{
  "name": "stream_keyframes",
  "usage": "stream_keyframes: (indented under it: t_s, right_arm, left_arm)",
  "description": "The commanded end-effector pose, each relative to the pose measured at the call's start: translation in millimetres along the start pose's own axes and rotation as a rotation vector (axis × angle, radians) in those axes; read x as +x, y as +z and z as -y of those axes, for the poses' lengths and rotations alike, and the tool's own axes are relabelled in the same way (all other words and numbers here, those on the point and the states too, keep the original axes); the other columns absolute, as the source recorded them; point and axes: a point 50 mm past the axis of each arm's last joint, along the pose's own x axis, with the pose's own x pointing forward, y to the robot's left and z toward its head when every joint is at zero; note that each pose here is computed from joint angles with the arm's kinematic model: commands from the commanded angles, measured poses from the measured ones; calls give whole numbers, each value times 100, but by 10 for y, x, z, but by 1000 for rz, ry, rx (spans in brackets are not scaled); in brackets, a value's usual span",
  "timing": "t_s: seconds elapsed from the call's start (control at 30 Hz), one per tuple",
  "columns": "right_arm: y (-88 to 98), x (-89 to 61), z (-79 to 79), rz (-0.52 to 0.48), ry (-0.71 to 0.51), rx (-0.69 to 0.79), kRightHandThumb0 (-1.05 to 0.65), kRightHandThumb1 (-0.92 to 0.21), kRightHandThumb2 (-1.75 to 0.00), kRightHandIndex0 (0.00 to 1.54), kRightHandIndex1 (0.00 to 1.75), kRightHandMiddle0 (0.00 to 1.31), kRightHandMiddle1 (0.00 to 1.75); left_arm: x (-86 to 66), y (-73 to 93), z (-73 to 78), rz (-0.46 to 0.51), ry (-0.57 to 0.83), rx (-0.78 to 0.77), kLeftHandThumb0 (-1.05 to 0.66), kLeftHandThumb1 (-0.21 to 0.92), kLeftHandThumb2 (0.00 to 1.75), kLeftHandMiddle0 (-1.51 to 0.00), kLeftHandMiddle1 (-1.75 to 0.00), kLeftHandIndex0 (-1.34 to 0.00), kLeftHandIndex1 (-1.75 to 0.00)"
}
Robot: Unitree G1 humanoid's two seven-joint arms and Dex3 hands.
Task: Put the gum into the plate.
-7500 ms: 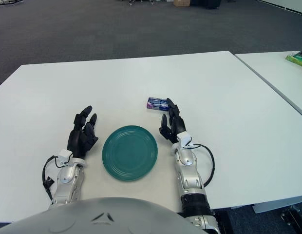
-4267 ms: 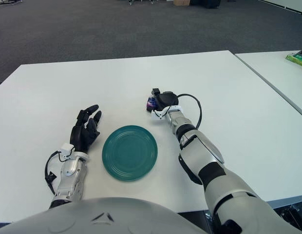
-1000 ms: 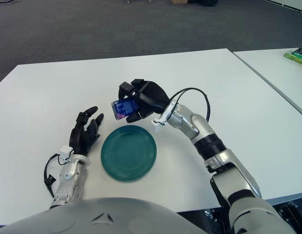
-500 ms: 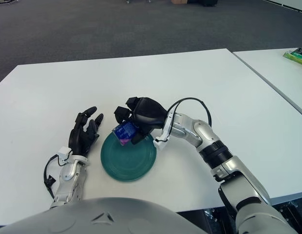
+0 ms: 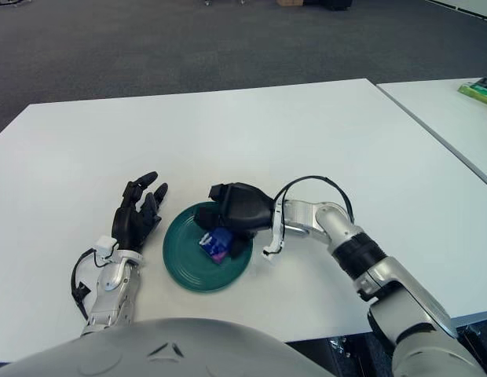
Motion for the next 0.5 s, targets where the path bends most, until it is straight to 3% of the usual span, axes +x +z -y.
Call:
stream_keyframes:
  t_s: [0.0, 0.23, 0.33, 0.47]
  right_arm:
    - [-30, 11, 35, -4, 32, -50, -41, -59, -96, 106, 175, 41, 175]
    - [-58, 19, 104, -34, 33, -87, -40, -61, -94, 102, 175, 39, 175]
    - [-54, 29, 147, -63, 17, -94, -39, -67, -86, 96, 175, 35, 175]
    - [-36, 43, 183, -94, -7, -145, -37, -82, -65, 75, 175, 27, 175]
  left_arm:
    - [-80, -155, 23, -86, 24, -4, -74, 92, 77, -62, -9, -15, -91]
    - [-72, -150, 17, -85, 26, 10, -75, 92, 78, -62, -10, -14, -91]
    - [-71, -147, 10, -85, 28, 13, -75, 92, 79, -62, -10, -14, -91]
    - [-72, -146, 2, -84, 29, 13, -75, 92, 79, -61, -10, -13, -91]
